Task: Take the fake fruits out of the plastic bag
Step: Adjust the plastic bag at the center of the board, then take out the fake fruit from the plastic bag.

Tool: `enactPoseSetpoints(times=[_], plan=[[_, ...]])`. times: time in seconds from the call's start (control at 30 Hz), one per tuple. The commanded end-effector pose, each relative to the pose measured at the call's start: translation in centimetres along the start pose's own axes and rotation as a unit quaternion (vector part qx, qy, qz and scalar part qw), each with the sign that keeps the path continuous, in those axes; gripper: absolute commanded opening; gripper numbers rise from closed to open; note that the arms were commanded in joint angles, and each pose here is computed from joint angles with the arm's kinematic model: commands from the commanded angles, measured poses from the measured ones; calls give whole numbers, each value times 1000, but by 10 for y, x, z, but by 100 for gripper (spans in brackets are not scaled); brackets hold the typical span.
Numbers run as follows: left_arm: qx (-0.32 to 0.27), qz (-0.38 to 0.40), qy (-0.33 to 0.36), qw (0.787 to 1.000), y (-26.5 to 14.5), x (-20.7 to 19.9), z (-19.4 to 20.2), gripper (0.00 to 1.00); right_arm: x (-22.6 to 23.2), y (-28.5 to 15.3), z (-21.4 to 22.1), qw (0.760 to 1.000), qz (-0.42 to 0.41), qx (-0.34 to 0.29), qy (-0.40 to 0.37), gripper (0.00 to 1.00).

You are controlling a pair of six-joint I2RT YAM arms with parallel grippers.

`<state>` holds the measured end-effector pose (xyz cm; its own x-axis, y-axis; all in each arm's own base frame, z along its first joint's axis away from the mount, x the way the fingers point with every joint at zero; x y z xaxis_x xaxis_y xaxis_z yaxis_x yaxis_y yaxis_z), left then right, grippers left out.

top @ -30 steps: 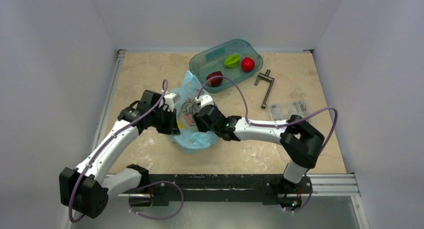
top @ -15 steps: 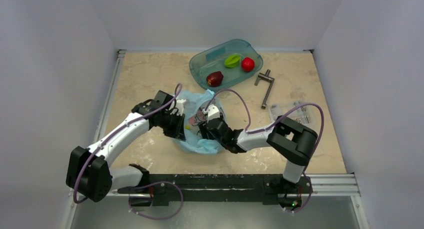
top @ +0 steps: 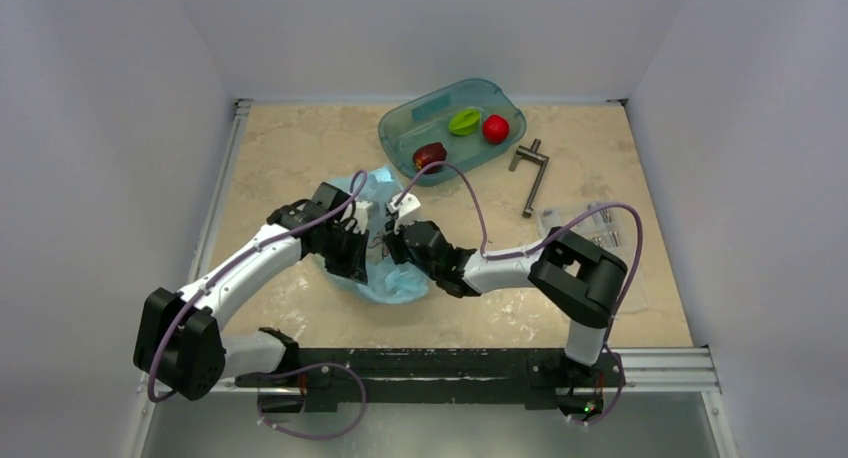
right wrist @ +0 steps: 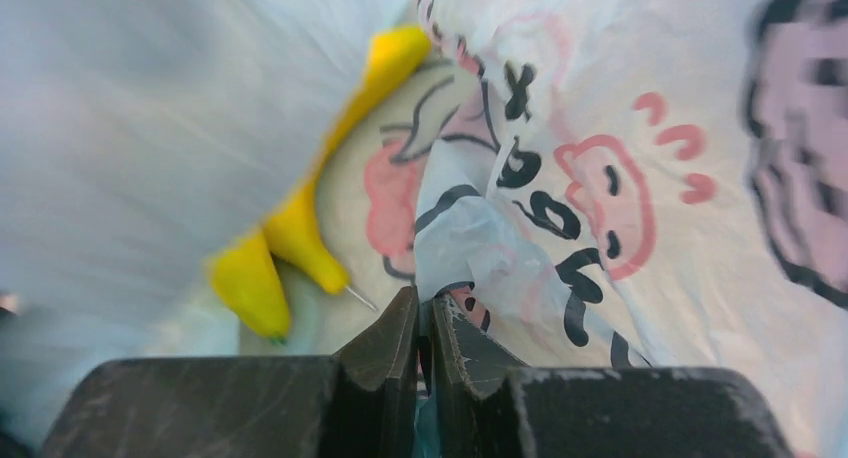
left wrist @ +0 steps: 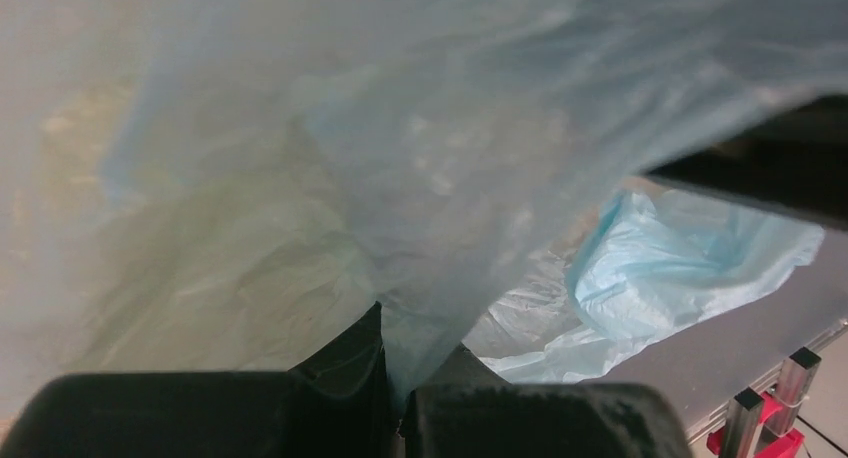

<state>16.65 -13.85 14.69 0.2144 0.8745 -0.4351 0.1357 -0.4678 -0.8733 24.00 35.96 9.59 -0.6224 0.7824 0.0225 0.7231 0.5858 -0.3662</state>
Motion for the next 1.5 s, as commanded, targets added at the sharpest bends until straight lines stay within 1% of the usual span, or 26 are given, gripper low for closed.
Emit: enactPoseSetpoints(times=[0.0, 0.1, 0.13, 0.17, 0.23, 0.27, 0.3, 0.33, 0.43, 0.5, 0.6, 0.67, 0.7, 0.77, 0.87, 0.97, 1.03, 1.13, 1.27, 1.4, 1.47], plan=[[-2, -5, 12, 1000, -1, -3, -3, 0, 18, 3, -59, 993, -51, -100, 21, 8], [0, -10, 13, 1000, 0, -3, -2, 0, 22, -3, -67, 990, -73, -116, 23, 10], [0, -10, 14, 1000, 0, -3, -2, 0, 22, -4, -67, 990, -75, -119, 24, 15], [1, -11, 14, 1000, 0, -3, -2, 0, 22, -4, -68, 990, -79, -119, 25, 28], [-1, -16, 14, 1000, -1, -2, -3, 0, 23, -2, -64, 992, -81, -94, 15, 54], [-3, -19, 14, 1000, -2, -2, -3, 0, 23, -2, -63, 993, -80, -84, 12, 65], [-7, -20, 16, 1000, -3, -2, -3, 0, 23, -3, -63, 994, -83, -78, 9, 70], [-10, -21, 17, 1000, -5, -2, -4, 0, 24, -6, -63, 993, -87, -74, 8, 73], [-40, -35, 23, 998, -15, -1, -6, 0, 25, -22, -68, 991, -108, -71, 24, 75], [-70, -44, 29, 996, -25, -1, -7, 0, 25, -29, -73, 991, -110, -66, 35, 73], [-127, -45, 41, 990, -43, -3, -7, 0, 29, -40, -88, 988, -126, -74, 55, 72], [-154, -48, 44, 986, -52, -3, -6, 0, 30, -45, -99, 986, -133, -84, 58, 71], [-164, -47, 46, 984, -55, -3, -6, 0, 32, -45, -103, 985, -140, -86, 57, 69], [-177, -47, 47, 982, -59, -3, -5, 0, 36, -40, -103, 984, -148, -80, 51, 62], [-179, -50, 46, 982, -60, -3, -5, 0, 48, -28, -99, 981, -177, -69, 49, 52], [-176, -53, 45, 982, -59, -3, -6, 0, 57, -12, -95, 978, -193, -65, 49, 50], [-175, -54, 45, 982, -59, -2, -5, 0, 65, 0, -91, 975, -209, -59, 48, 51], [-181, -53, 46, 981, -61, -3, -5, 0, 76, 20, -83, 971, -232, -46, 38, 55], [-184, -50, 47, 980, -61, -3, -4, 0, 87, 42, -67, 965, -258, -29, 26, 61], [-174, -50, 46, 982, -58, -3, -5, 0, 94, 58, -50, 961, -276, -15, 16, 71], [-169, -49, 45, 983, -57, -3, -6, 0, 96, 64, -43, 960, -279, -8, 12, 73]])
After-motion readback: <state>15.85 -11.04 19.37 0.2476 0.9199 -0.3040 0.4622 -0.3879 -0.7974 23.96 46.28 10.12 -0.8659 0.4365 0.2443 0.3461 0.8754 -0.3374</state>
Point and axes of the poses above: each gripper's point midway between its finger pads, its own y axis out along the fingers, its own x axis along the line the jaws close on, z = x × y, the point moved 6 cm from there along -y, back along the fingers, and after that the axes turned 7 degrees about -y, right-handed, at the moved point
